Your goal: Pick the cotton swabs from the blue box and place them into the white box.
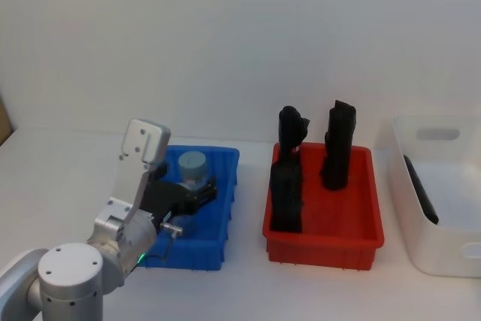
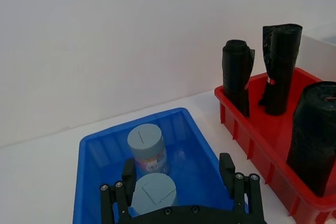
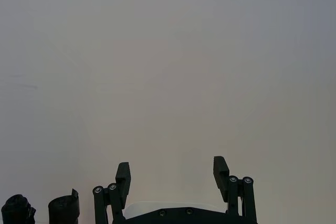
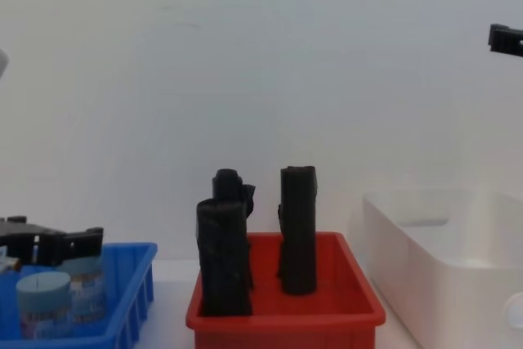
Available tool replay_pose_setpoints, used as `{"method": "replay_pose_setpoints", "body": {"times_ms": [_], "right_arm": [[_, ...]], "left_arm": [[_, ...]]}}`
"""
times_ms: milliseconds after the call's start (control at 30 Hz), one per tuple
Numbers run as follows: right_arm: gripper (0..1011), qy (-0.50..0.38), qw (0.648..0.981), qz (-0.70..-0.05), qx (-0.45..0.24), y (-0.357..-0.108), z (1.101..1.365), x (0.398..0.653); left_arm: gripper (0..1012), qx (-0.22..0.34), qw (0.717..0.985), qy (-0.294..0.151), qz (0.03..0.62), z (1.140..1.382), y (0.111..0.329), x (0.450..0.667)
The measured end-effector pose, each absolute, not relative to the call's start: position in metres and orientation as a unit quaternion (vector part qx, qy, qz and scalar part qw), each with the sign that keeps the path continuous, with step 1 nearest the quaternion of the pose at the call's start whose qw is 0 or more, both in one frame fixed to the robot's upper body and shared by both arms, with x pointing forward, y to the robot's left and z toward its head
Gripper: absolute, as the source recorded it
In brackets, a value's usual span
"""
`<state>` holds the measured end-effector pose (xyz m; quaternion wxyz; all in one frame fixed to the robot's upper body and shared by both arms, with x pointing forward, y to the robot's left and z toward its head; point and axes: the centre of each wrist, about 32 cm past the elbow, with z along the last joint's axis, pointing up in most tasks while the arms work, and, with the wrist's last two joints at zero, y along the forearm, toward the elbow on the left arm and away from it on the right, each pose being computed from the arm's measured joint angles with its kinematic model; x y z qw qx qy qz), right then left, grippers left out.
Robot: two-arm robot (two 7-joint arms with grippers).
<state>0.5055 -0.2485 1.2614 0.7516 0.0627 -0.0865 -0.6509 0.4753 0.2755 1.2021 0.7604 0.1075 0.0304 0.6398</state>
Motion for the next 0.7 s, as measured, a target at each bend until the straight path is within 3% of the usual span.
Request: {"method": "replay_pose_setpoints", "body": {"times_ms": [700], "right_arm": [[1002,-0.086,0.752,-0.651,0.063,-0.248,1.261,0.505]], "left_arm": [[1002,0.108,0.757,0.059,0.642,1.193,0.295,0.475]]}}
